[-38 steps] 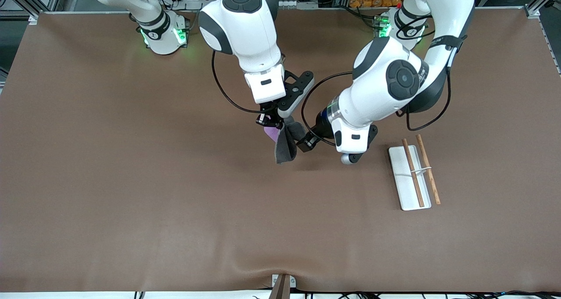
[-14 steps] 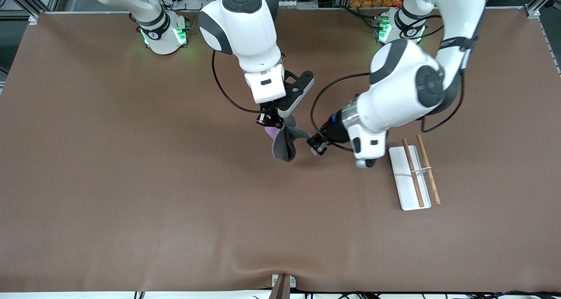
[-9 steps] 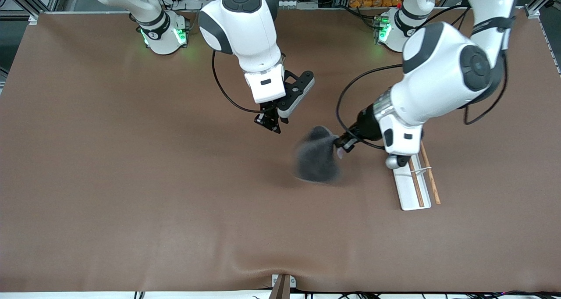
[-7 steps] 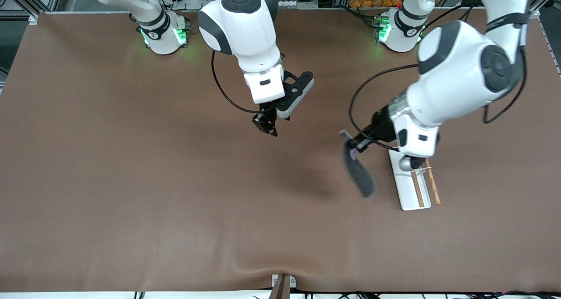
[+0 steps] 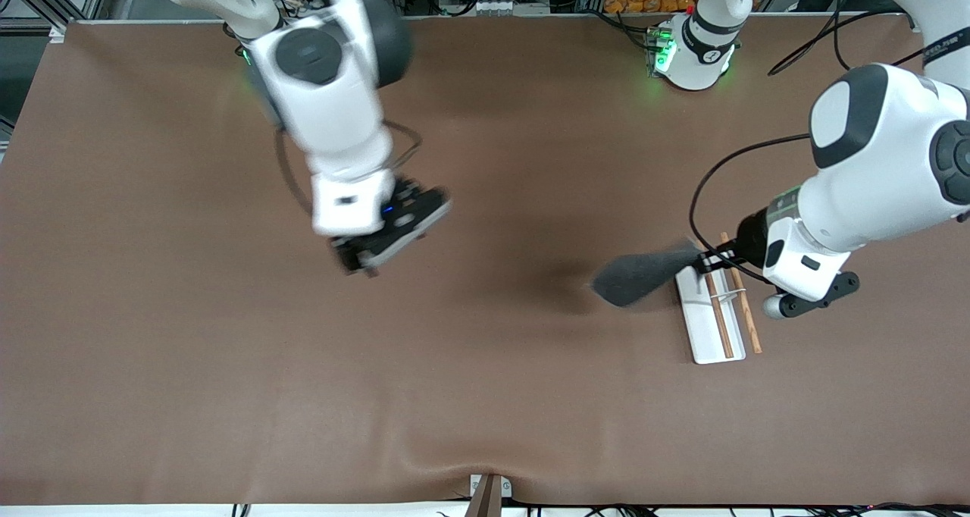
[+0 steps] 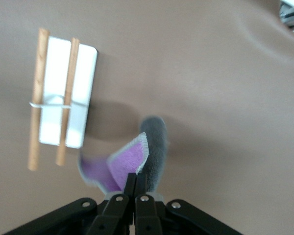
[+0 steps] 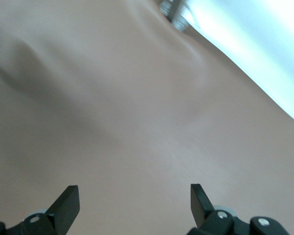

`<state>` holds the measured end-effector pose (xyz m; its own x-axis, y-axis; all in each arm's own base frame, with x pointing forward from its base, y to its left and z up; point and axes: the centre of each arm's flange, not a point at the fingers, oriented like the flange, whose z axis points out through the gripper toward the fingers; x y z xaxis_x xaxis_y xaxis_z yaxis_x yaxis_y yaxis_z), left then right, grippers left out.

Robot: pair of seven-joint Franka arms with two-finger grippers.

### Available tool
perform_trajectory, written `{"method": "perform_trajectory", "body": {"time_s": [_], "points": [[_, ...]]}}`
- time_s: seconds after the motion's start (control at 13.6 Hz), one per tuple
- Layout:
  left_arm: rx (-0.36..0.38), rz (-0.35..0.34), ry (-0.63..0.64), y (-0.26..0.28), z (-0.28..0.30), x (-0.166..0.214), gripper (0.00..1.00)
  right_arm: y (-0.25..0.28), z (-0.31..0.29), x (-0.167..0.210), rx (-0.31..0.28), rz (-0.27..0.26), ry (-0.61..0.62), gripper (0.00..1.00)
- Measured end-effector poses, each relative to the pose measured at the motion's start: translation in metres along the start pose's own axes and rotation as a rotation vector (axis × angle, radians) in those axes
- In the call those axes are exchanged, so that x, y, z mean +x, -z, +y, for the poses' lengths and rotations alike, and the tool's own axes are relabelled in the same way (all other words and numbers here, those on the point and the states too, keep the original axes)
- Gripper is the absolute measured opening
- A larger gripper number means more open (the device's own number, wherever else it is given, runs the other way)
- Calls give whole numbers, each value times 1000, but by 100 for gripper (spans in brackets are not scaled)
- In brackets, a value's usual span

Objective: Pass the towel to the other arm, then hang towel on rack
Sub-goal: 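Open the right gripper and carry the towel toward the rack with the left, then drape the towel over the wooden rods with the left gripper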

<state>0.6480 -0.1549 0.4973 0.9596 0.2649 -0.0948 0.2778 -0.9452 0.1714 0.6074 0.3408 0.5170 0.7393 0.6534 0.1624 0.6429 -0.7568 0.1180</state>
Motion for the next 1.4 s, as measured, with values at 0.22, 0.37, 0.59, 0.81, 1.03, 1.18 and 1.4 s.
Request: {"method": "perform_trajectory", "body": {"time_s": [0.22,0.37,0.59,0.81,1.03,1.18,1.4], "points": [[30,-33,-94,-20,-40,24,2,-1,82,-34,-3,-87,-126,100],[31,-65,-124,-32,-74,41,2,5,134,-64,0,-144,-212,100],[33,-89,-125,-38,-88,47,2,30,184,-110,14,-219,-314,100],[37,-104,-113,-40,-94,48,2,65,231,-164,33,-274,-423,100],[34,-113,-78,-44,-118,58,2,98,243,-193,35,-261,-545,100],[31,-112,-63,-43,-129,62,2,115,248,-215,49,-248,-632,100],[57,-98,-89,-39,-140,66,2,133,259,-256,65,-238,-709,100]]}}
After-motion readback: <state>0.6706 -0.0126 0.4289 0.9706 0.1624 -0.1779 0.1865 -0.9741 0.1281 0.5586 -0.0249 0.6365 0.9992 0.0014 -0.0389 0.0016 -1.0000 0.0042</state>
